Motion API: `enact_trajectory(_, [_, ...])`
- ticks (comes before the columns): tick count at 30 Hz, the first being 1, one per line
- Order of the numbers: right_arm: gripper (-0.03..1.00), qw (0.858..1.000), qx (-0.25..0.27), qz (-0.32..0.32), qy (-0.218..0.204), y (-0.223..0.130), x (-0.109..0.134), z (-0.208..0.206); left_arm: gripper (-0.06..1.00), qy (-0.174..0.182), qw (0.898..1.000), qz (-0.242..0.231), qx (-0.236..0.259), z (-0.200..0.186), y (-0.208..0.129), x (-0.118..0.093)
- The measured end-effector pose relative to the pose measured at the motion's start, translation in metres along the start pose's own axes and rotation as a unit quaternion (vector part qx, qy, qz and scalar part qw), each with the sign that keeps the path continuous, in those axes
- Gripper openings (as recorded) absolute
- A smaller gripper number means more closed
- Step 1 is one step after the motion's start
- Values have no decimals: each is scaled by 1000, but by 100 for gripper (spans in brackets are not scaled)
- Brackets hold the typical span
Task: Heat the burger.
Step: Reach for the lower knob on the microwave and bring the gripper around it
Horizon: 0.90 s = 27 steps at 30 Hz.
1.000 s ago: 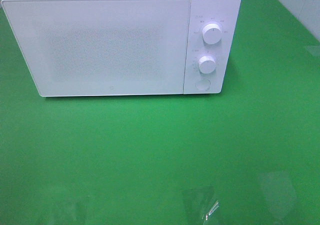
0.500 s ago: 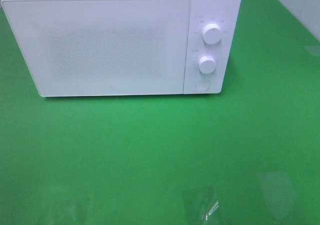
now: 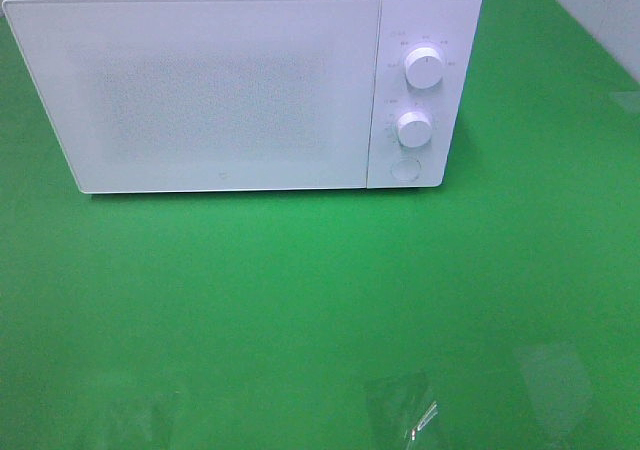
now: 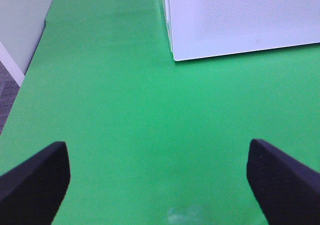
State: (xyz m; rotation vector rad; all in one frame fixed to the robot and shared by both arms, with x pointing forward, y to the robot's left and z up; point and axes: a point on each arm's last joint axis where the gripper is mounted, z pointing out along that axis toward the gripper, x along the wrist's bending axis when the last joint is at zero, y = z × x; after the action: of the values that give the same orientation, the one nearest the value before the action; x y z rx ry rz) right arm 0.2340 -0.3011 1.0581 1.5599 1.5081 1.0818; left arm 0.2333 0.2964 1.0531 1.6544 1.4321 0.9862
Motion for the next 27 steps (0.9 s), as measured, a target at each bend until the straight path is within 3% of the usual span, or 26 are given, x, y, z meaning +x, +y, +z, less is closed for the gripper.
enact_trajectory(27, [73,1000,0,0,0,0,0,0,87,0,1000,0,0,0,0,0])
